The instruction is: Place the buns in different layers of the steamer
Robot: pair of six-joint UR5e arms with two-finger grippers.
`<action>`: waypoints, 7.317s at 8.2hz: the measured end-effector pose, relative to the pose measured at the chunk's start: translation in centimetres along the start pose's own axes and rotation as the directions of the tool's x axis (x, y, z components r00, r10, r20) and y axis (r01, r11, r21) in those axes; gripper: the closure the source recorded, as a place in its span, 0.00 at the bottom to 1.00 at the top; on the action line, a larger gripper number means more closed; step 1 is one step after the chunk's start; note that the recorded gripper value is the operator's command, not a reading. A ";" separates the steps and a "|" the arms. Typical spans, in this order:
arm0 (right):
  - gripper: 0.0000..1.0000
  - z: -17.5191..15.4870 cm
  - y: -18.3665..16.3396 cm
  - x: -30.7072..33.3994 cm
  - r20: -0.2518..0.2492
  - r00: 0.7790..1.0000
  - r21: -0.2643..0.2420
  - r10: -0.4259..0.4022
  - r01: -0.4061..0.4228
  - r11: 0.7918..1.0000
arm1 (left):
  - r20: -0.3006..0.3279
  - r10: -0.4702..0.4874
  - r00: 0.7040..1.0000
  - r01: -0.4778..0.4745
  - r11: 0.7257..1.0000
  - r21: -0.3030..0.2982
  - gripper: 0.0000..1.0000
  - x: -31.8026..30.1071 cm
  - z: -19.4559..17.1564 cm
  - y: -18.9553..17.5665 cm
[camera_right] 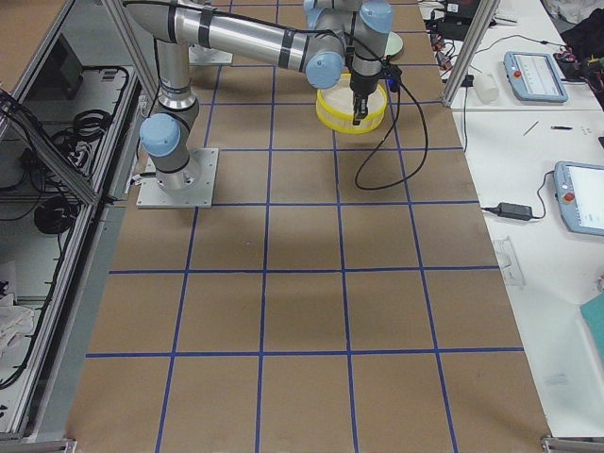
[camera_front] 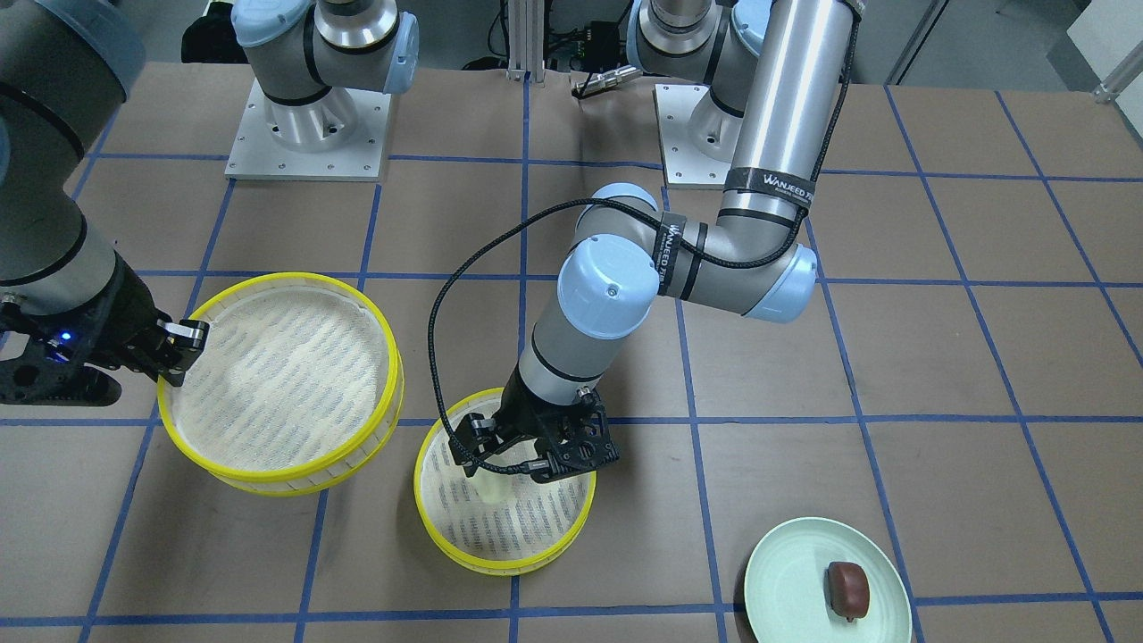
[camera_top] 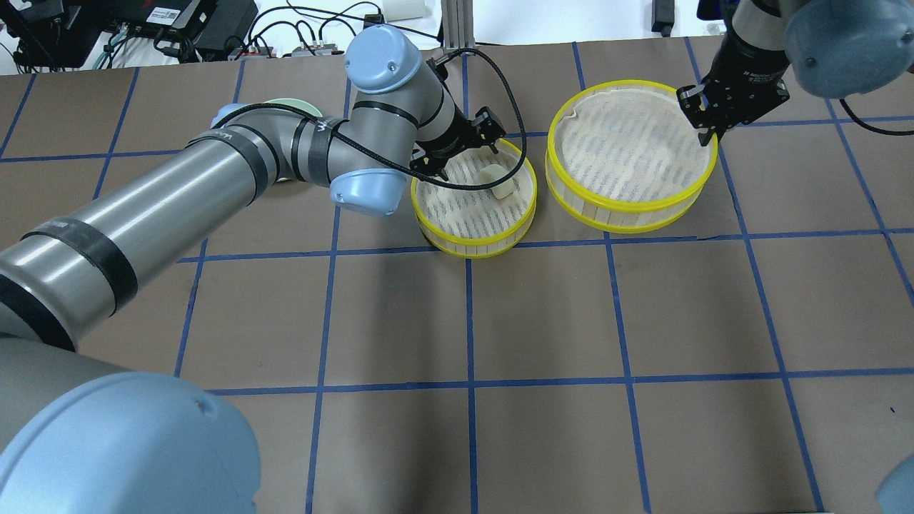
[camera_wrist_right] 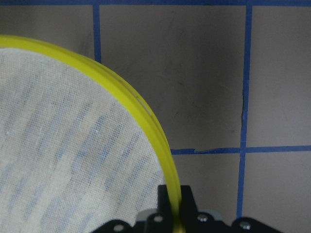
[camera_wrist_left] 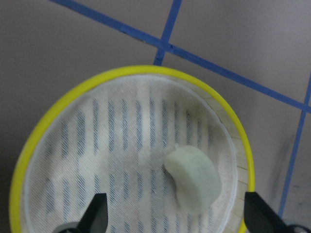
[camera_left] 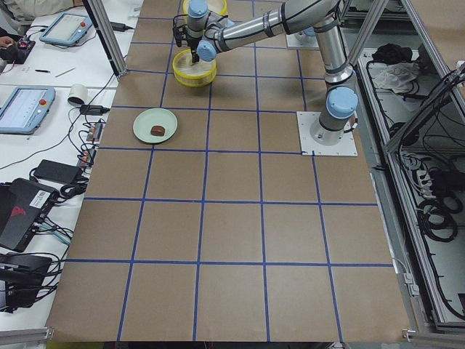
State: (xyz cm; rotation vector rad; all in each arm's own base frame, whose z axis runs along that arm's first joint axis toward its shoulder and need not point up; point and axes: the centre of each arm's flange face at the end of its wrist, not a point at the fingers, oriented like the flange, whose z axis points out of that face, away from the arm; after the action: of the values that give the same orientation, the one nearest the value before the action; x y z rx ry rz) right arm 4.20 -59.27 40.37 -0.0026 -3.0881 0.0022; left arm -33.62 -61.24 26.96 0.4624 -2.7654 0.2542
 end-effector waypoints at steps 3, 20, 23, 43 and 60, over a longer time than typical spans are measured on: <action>1.00 0.8 -0.2 -1.0 0.002 0.999 -0.008 0.040 -0.040 0.999 | 0.175 0.231 0.957 -0.253 0.961 0.109 0.00 -5.4 -3.1 -6.3; 1.00 10.3 -2.1 -20.6 0.087 0.975 0.031 0.206 -0.210 0.977 | 0.270 0.396 0.878 -0.412 0.911 -0.001 1.00 -31.3 1.7 -20.9; 0.90 10.4 -2.2 -20.6 0.089 0.974 0.027 0.209 -0.212 0.977 | 0.268 0.410 0.872 -0.428 0.904 0.008 1.00 -30.8 0.6 -21.0; 0.00 -6.7 6.2 -12.6 0.071 0.996 -0.003 -0.048 0.049 0.999 | 0.057 0.077 0.995 -0.078 0.997 0.013 0.00 3.1 -3.7 3.0; 0.00 -6.4 6.1 -12.2 0.060 0.996 0.003 -0.062 0.062 0.998 | 0.308 0.283 0.908 -0.235 0.954 -0.185 0.00 -15.3 -28.2 -3.5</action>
State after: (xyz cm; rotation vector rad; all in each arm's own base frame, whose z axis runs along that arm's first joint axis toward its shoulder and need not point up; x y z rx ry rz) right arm 16.72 -53.18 46.13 0.0947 -3.1463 0.0012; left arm -10.64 -53.73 48.40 0.1017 -3.1491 0.0363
